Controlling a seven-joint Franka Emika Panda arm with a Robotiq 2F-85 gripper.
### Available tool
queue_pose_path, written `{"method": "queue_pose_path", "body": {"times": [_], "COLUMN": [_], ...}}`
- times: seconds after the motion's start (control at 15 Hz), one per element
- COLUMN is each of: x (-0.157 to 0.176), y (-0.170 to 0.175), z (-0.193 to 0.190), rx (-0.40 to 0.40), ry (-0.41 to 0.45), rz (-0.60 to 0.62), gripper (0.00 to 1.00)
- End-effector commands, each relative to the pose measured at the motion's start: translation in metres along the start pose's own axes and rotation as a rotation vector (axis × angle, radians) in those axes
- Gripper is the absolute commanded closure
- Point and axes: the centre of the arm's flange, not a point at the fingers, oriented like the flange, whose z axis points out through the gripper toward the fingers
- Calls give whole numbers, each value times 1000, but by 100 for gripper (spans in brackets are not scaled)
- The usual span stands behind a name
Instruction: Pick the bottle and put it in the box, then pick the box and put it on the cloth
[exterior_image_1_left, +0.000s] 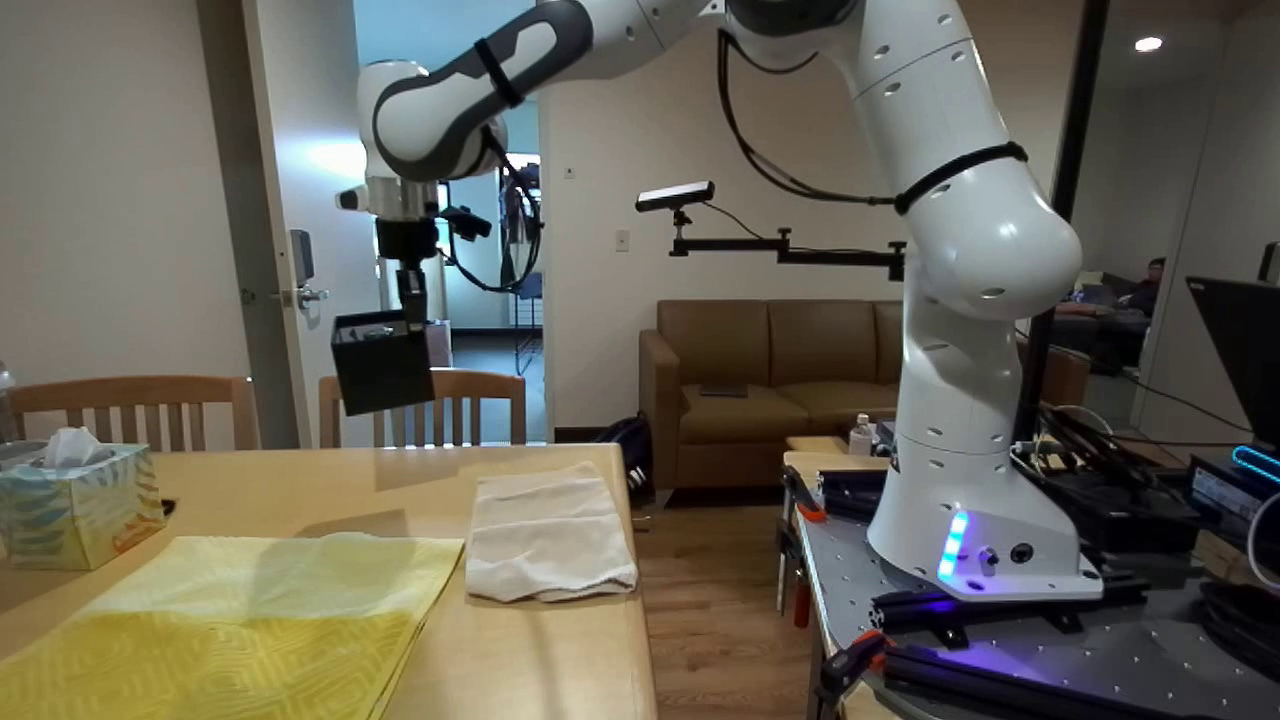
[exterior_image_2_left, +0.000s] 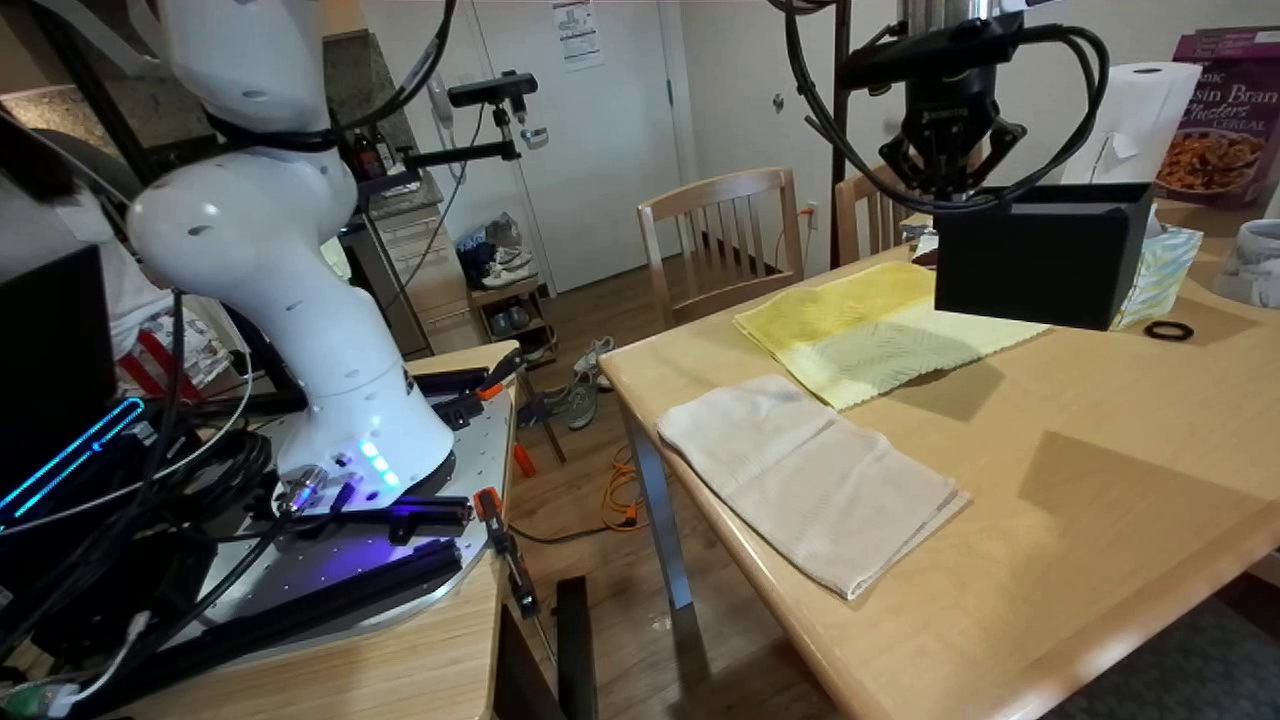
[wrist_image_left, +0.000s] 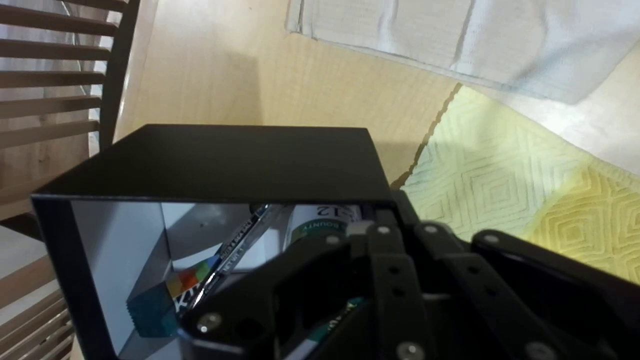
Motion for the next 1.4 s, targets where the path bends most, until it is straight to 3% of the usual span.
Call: {"method": "queue_pose_path", "body": {"times": [0.0,0.53,1.33], "x": [-11,-51,-107], "y": [14,1,-89], "z": [-3,39,109], "rx": [1,119,299], "ry": [-51,-121,-169], "rz": [35,113,273], "gripper": [99,99,99]}}
